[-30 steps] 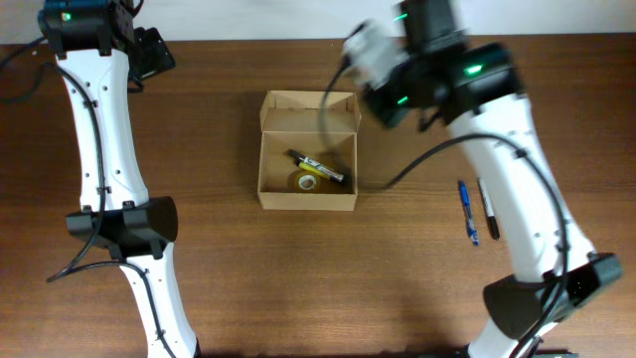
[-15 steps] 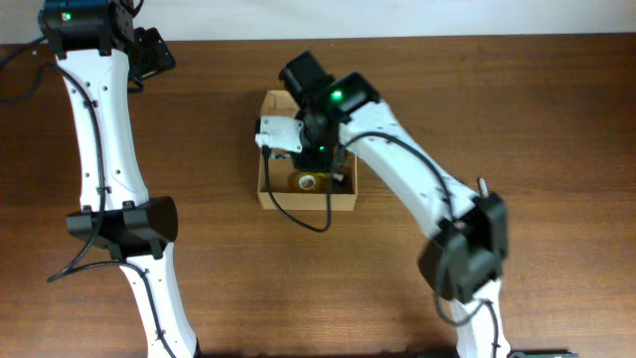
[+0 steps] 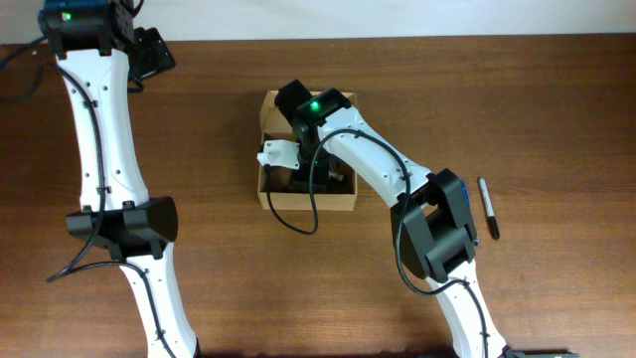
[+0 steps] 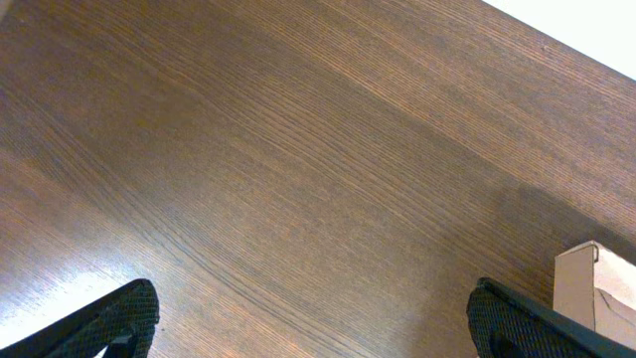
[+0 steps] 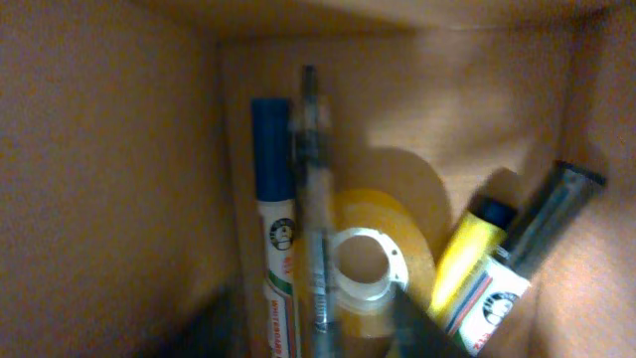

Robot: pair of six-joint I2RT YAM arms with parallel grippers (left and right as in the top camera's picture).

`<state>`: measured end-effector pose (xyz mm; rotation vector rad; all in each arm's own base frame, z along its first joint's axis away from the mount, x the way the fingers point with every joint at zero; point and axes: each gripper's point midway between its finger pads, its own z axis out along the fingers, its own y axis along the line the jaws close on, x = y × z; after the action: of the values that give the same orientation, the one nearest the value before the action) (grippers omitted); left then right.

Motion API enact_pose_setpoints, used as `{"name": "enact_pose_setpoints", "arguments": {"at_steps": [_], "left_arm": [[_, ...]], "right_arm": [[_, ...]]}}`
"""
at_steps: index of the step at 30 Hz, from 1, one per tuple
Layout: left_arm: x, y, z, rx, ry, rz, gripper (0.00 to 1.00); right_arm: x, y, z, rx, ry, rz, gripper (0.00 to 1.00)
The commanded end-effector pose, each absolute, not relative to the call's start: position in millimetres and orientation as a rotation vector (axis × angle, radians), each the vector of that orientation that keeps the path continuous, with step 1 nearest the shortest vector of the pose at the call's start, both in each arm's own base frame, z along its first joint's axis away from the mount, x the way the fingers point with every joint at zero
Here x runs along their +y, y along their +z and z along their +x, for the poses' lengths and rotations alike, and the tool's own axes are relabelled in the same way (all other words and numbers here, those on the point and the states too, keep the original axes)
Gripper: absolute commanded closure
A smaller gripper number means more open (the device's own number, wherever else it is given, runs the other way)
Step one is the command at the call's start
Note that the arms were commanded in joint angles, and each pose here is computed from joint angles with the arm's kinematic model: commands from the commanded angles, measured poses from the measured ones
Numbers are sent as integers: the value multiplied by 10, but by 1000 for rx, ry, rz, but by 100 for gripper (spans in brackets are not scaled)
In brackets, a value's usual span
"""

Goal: Pack container
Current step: 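Carry the black pen over the box and lower it in, then move the right gripper back and grasp the blue pen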

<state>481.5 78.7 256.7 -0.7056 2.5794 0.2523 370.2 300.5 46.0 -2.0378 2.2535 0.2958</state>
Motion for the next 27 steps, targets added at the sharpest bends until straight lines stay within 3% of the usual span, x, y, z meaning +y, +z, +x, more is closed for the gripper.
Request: {"name": "enact_pose_setpoints", "arguments": {"at_steps": [1, 8, 13, 18, 22, 27], "left_arm": [[811, 2627, 4808, 2562, 259, -703, 0], [811, 2627, 4808, 2562, 259, -703, 0], [811, 2627, 4808, 2562, 259, -703, 0], [811, 2627, 4808, 2562, 259, -703, 0], [811, 2627, 4808, 2562, 259, -703, 0], [811, 2627, 4808, 2562, 259, -703, 0]], "right_arm": [[2896, 583, 3868, 2361, 167, -1885, 35], [2702, 1499, 4147, 2331, -41, -1586, 30], [2186, 2469, 4308, 2271, -303, -1239, 26], [1584, 3222, 4285, 2255, -277, -863, 24], [771, 3326, 4299, 2376, -243, -511, 24], [-192, 2801, 4159, 2642, -142, -171, 31]]}}
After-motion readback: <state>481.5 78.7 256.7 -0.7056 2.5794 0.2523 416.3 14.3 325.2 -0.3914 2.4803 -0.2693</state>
